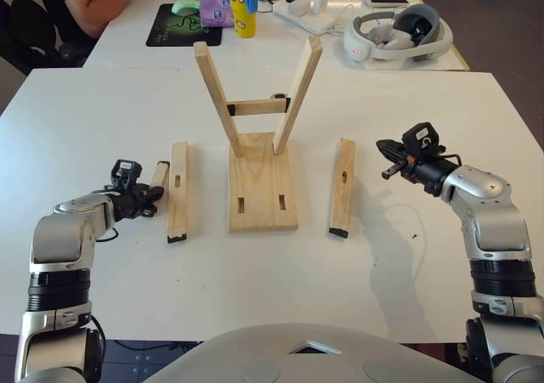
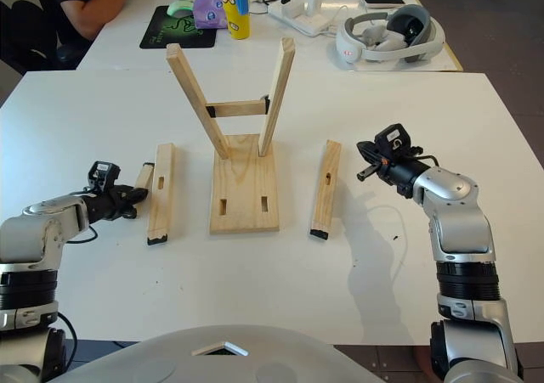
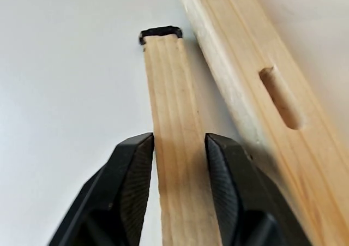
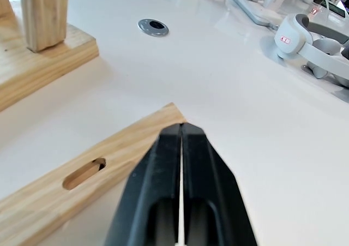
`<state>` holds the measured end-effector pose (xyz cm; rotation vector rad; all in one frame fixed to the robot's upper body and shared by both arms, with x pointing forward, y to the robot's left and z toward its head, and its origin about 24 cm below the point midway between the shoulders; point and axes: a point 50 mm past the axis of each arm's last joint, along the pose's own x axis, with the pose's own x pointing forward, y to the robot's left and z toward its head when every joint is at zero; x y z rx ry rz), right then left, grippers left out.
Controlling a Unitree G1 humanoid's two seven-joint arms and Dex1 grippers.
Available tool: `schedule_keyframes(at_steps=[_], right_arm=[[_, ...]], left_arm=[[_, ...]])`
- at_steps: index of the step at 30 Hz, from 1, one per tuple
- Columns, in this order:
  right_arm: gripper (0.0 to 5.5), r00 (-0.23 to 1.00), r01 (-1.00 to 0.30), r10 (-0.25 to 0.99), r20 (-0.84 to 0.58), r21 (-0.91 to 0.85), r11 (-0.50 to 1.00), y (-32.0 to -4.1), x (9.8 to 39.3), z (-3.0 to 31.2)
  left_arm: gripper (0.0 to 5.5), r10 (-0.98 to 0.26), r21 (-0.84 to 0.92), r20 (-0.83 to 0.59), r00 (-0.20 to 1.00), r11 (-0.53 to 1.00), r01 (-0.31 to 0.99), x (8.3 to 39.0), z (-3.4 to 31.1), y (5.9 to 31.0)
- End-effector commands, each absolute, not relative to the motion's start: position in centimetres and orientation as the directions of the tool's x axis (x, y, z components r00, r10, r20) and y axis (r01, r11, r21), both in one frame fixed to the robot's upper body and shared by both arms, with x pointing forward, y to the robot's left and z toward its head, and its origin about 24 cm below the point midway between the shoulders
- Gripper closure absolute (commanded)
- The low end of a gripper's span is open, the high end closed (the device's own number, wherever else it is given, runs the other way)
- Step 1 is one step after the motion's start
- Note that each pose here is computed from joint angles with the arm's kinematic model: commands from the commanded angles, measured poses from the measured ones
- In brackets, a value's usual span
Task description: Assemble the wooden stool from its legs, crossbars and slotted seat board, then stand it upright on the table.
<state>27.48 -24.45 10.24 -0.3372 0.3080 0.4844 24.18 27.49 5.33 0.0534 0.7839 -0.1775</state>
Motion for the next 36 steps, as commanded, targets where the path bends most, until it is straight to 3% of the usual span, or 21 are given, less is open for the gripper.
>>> schedule_keyframes(at_steps=[1, 3, 5, 8, 10, 13, 17, 23, 29, 32, 36], right_arm=[[5.50, 0.851, -0.491, 0.399, -0.342, -0.246, 0.836, -24.2, 27.7, 10.9], [5.50, 0.861, -0.477, 0.398, -0.318, -0.231, 0.848, -24.2, 27.9, 11.1], [5.50, 0.890, -0.433, 0.383, -0.248, -0.191, 0.881, -24.4, 28.2, 12.0], [5.50, 0.948, -0.315, 0.305, -0.094, -0.126, 0.941, -25.2, 29.0, 14.3], [5.50, 0.963, -0.269, 0.268, -0.022, -0.058, 0.961, -25.3, 29.6, 15.5], [5.11, 0.894, -0.441, 0.412, 0.177, 0.188, 0.877, -23.3, 29.2, 18.5], [4.41, 0.771, -0.630, 0.526, 0.358, 0.317, 0.709, -21.0, 28.2, 21.8], [3.41, 0.630, -0.777, 0.588, 0.507, 0.405, 0.483, -17.2, 26.9, 25.3], [2.51, 0.563, -0.815, 0.646, 0.515, 0.477, 0.330, -13.4, 26.8, 25.7], [2.12, 0.563, -0.813, 0.650, 0.511, 0.486, 0.321, -12.9, 26.9, 25.7], [2.09, 0.552, -0.814, 0.657, 0.514, 0.503, 0.291, -12.2, 26.9, 25.7]], left_arm=[[4.18, -0.098, -0.032, -0.810, 0.579, 0.992, 0.124, 22.1, 1.7, 28.3], [4.18, -0.079, 0.002, -0.778, 0.623, 0.992, 0.128, 22.7, 2.0, 28.4], [4.18, -0.060, 0.026, -0.666, 0.743, 0.994, 0.103, 24.5, 3.7, 28.6], [4.18, -0.033, 0.285, -0.258, 0.966, 0.952, 0.108, 27.9, 10.6, 28.2], [4.18, -0.070, 0.305, -0.020, 0.997, 0.950, 0.072, 28.7, 14.6, 27.4], [4.18, -0.128, 0.287, 0.273, 0.953, 0.957, 0.046, 28.8, 20.0, 25.9], [4.18, -0.211, 0.296, 0.464, 0.860, 0.952, 0.074, 28.5, 24.8, 23.8], [4.18, -0.425, 0.342, 0.549, 0.720, 0.900, 0.270, 28.7, 29.2, 18.5], [4.18, -0.602, 0.425, 0.471, 0.645, 0.796, 0.432, 28.2, 26.9, 12.8], [4.18, -0.614, 0.414, 0.455, 0.645, 0.787, 0.458, 28.0, 26.0, 12.2], [4.18, -0.645, 0.442, 0.410, 0.645, 0.759, 0.478, 27.5, 24.4, 11.3]])
